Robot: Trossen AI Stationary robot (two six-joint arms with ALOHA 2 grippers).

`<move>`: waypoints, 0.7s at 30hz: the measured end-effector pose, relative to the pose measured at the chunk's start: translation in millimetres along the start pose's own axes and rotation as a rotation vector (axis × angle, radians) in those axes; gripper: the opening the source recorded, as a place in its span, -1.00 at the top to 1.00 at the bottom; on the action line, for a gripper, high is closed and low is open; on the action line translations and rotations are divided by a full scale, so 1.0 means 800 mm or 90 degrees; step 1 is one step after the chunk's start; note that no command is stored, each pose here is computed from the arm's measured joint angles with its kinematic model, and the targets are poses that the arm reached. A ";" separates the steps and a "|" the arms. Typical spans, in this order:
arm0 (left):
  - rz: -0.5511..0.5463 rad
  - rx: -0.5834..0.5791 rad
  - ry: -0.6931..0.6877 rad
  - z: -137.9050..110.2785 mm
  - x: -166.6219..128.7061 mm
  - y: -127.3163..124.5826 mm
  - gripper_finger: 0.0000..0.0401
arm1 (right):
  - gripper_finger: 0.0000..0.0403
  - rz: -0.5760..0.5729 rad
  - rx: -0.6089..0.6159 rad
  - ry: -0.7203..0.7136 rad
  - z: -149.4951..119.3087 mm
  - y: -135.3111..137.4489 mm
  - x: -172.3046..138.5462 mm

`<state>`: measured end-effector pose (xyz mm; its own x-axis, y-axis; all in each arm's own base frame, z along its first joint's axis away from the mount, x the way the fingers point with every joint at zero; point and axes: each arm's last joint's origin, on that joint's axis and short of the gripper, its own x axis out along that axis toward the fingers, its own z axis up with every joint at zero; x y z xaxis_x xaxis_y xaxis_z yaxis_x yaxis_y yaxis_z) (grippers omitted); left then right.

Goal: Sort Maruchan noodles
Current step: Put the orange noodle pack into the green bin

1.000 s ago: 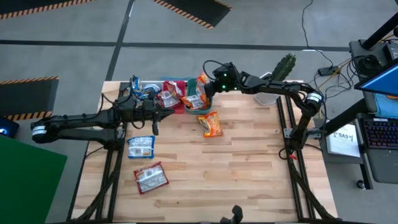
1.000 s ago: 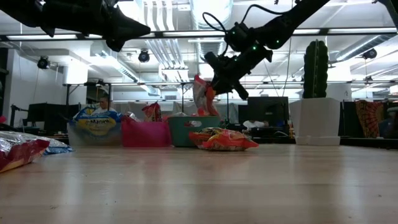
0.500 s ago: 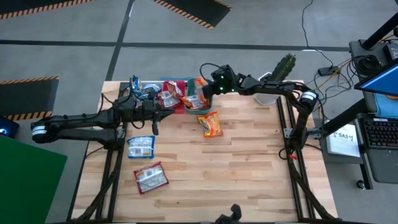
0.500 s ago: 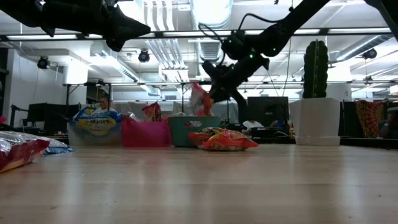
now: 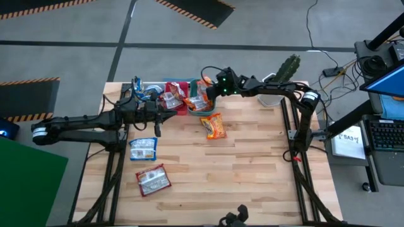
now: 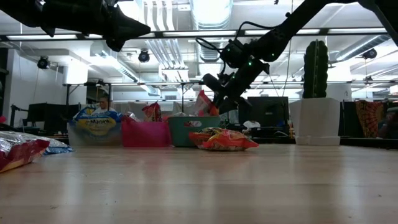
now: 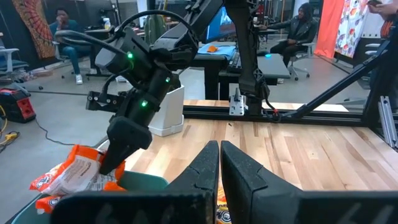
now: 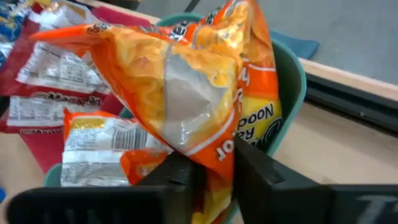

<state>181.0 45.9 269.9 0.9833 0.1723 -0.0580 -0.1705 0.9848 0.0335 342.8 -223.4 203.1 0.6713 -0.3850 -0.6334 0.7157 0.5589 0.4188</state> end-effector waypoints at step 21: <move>0.000 0.000 0.000 0.000 0.000 0.000 1.00 | 0.22 -0.054 -0.105 -0.112 0.057 0.030 -0.024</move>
<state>181.0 45.8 269.9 0.9834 0.1719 -0.0584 -0.1702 0.9849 0.0332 355.9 -236.1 254.7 0.6439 -0.5489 -0.5330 0.7391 0.6264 0.2479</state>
